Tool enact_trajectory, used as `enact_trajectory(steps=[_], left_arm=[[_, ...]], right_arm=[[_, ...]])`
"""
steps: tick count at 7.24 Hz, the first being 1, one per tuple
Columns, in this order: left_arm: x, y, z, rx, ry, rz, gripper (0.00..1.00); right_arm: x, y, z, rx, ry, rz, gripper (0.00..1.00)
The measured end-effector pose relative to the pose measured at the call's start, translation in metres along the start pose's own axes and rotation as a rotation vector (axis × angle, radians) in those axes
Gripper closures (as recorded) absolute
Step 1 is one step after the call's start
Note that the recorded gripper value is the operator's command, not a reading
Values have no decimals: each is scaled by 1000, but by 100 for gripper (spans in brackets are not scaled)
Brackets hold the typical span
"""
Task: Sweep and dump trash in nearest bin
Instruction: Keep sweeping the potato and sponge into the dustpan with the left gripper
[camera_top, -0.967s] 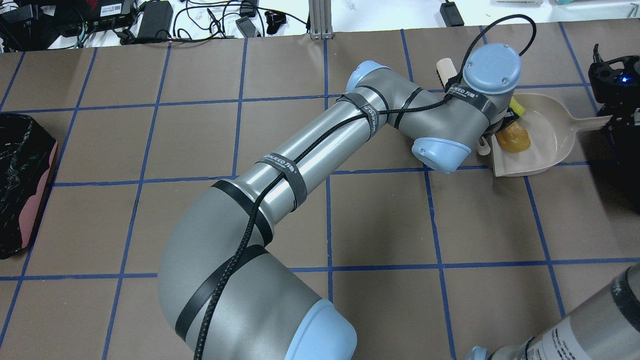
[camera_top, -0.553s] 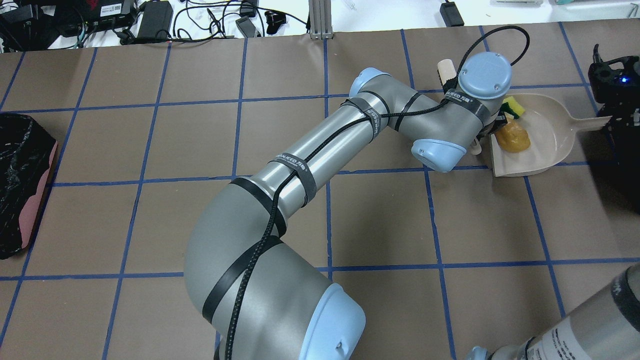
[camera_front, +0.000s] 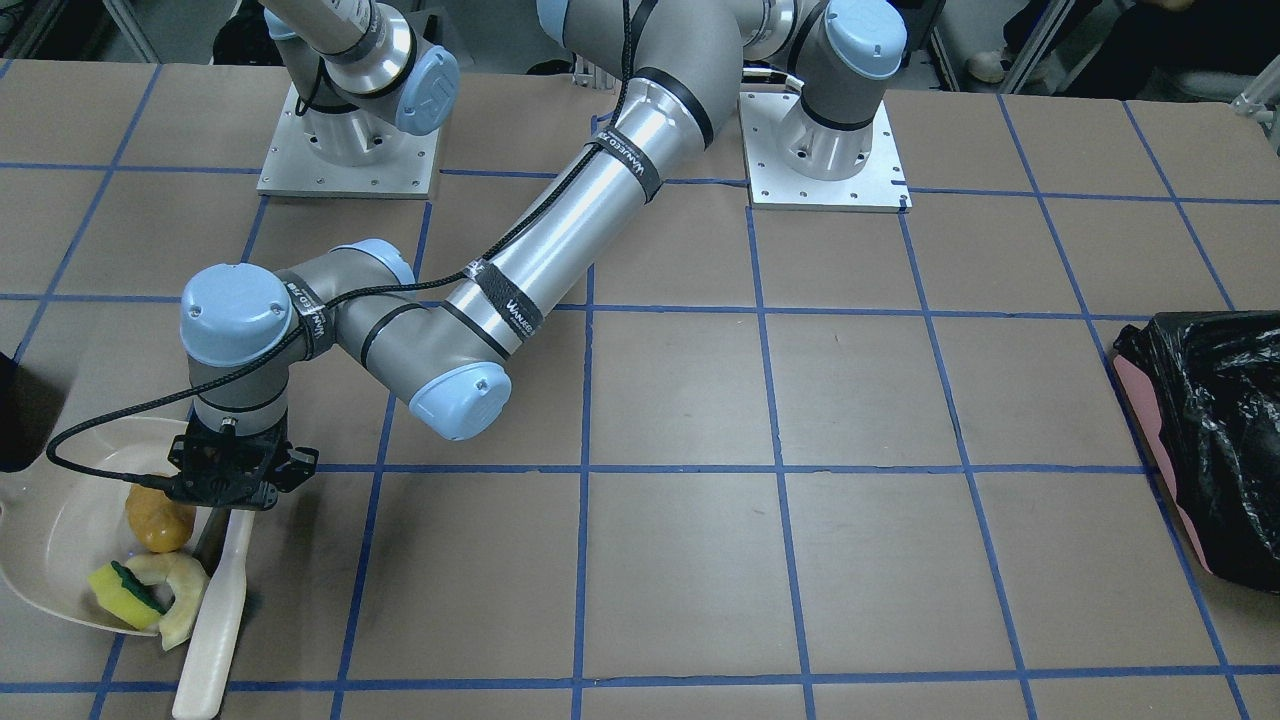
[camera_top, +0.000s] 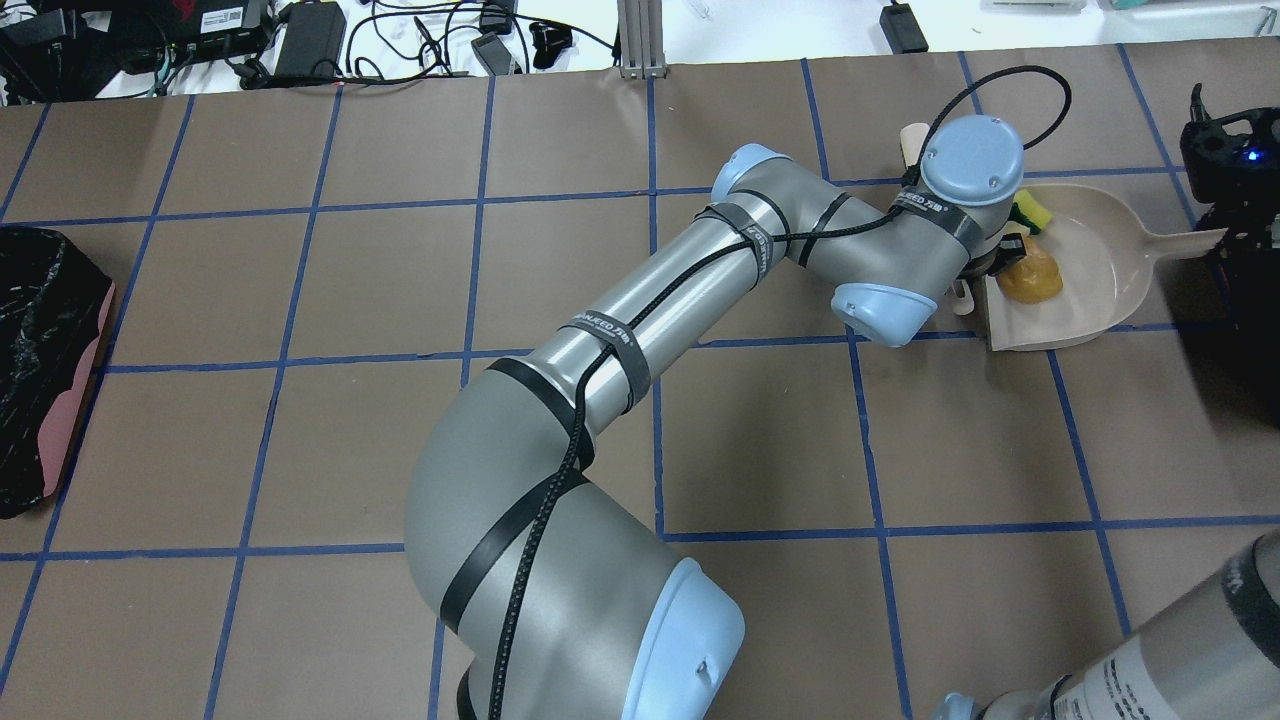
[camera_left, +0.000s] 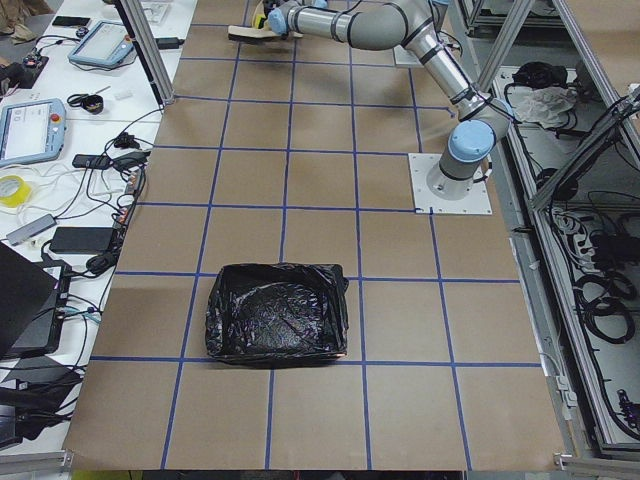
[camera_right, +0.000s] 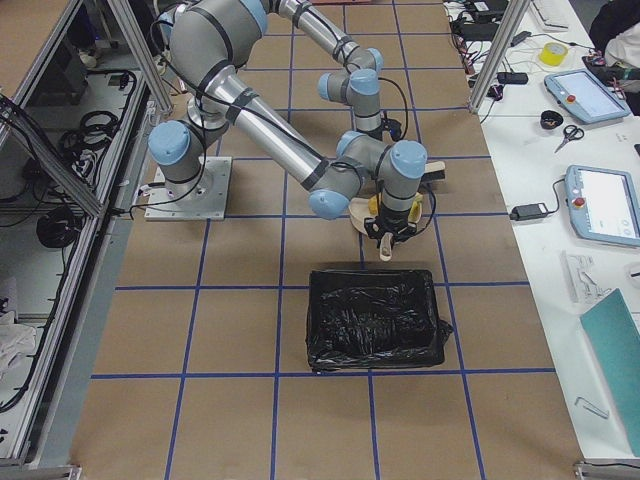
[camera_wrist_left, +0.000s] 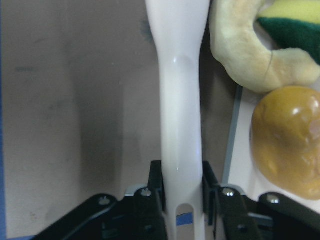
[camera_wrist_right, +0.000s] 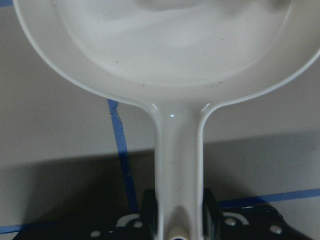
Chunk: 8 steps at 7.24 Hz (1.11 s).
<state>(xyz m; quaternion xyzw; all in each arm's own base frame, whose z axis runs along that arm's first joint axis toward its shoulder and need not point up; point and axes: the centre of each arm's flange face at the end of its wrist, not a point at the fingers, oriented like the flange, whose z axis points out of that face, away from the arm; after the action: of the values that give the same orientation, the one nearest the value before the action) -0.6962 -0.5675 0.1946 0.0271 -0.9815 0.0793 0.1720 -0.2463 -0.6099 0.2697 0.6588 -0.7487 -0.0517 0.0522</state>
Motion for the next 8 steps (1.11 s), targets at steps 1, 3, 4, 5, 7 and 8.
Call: enact_trajectory(steps=[1, 3, 4, 5, 7, 8], left_arm=[[8, 9, 3, -13, 16, -13, 100], [34, 38, 0, -39, 54, -50, 100], [45, 52, -6, -46, 70, -66, 100], [55, 60, -15, -49, 83, -80, 100], [67, 74, -29, -50, 100, -96, 100], [70, 75, -35, -49, 104, -84, 100]], right_arm=[[0, 0, 1, 1, -1, 0, 100], [0, 0, 2, 2, -2, 1, 100], [0, 0, 2, 3, -3, 2, 100], [0, 0, 2, 3, -3, 3, 100], [0, 0, 0, 9, -1, 22, 100], [-1, 0, -2, 22, -1, 33, 100]])
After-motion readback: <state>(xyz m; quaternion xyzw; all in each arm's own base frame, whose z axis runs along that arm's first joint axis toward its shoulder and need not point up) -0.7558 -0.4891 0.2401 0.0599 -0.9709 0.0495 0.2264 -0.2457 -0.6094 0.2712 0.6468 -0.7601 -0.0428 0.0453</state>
